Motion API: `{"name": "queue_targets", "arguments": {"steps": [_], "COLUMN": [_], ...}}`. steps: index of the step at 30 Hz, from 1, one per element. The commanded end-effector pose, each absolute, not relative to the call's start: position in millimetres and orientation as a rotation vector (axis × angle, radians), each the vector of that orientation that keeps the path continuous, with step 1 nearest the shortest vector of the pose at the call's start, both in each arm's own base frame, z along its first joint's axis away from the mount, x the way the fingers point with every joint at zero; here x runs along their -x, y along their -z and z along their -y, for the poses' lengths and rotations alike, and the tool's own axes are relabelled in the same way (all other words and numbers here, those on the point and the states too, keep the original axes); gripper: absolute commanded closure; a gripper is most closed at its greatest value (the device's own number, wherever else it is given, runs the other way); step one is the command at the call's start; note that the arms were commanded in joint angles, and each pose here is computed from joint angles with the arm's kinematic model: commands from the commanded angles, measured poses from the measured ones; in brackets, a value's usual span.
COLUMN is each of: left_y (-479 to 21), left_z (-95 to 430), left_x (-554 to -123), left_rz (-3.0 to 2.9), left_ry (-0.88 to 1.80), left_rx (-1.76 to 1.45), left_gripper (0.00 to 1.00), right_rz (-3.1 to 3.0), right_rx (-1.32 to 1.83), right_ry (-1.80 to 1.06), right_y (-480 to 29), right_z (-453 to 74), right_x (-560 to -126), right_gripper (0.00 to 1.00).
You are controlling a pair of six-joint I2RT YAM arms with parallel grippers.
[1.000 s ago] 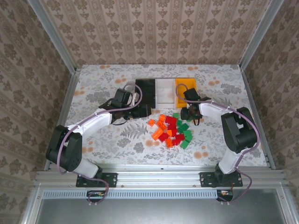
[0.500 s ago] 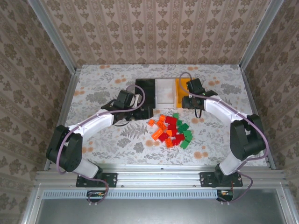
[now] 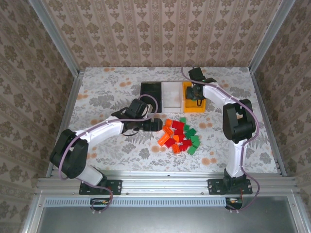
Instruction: Sort the legos into containers by color
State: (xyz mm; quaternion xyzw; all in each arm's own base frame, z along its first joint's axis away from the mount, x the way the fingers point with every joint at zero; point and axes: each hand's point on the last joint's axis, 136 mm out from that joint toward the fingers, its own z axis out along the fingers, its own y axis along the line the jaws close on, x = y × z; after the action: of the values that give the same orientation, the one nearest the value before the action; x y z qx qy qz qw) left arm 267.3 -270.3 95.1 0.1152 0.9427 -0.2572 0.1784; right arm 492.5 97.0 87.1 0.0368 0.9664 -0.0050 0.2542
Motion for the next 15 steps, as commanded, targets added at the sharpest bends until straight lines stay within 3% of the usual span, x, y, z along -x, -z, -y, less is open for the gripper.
{"name": "queue_targets", "arguments": {"steps": [1, 8, 15], "left_y": [-92, -97, -93], "left_z": [264, 268, 270], "left_x": [-264, -265, -263], "left_rz": [-2.681, -2.681, -2.712], "left_ry": [0.69, 0.689, 0.643], "left_rx": [-0.321, -0.336, -0.342], "left_gripper": [0.03, 0.03, 0.03], "right_rz": [-2.637, -2.615, -2.575], "right_rx": [-0.109, -0.107, -0.099], "right_ry": [0.022, -0.005, -0.013], "right_y": [-90, -101, -123], "right_z": [-94, -97, -96], "right_x": [-495, -497, -499], "right_gripper": [0.58, 0.42, 0.4]}}
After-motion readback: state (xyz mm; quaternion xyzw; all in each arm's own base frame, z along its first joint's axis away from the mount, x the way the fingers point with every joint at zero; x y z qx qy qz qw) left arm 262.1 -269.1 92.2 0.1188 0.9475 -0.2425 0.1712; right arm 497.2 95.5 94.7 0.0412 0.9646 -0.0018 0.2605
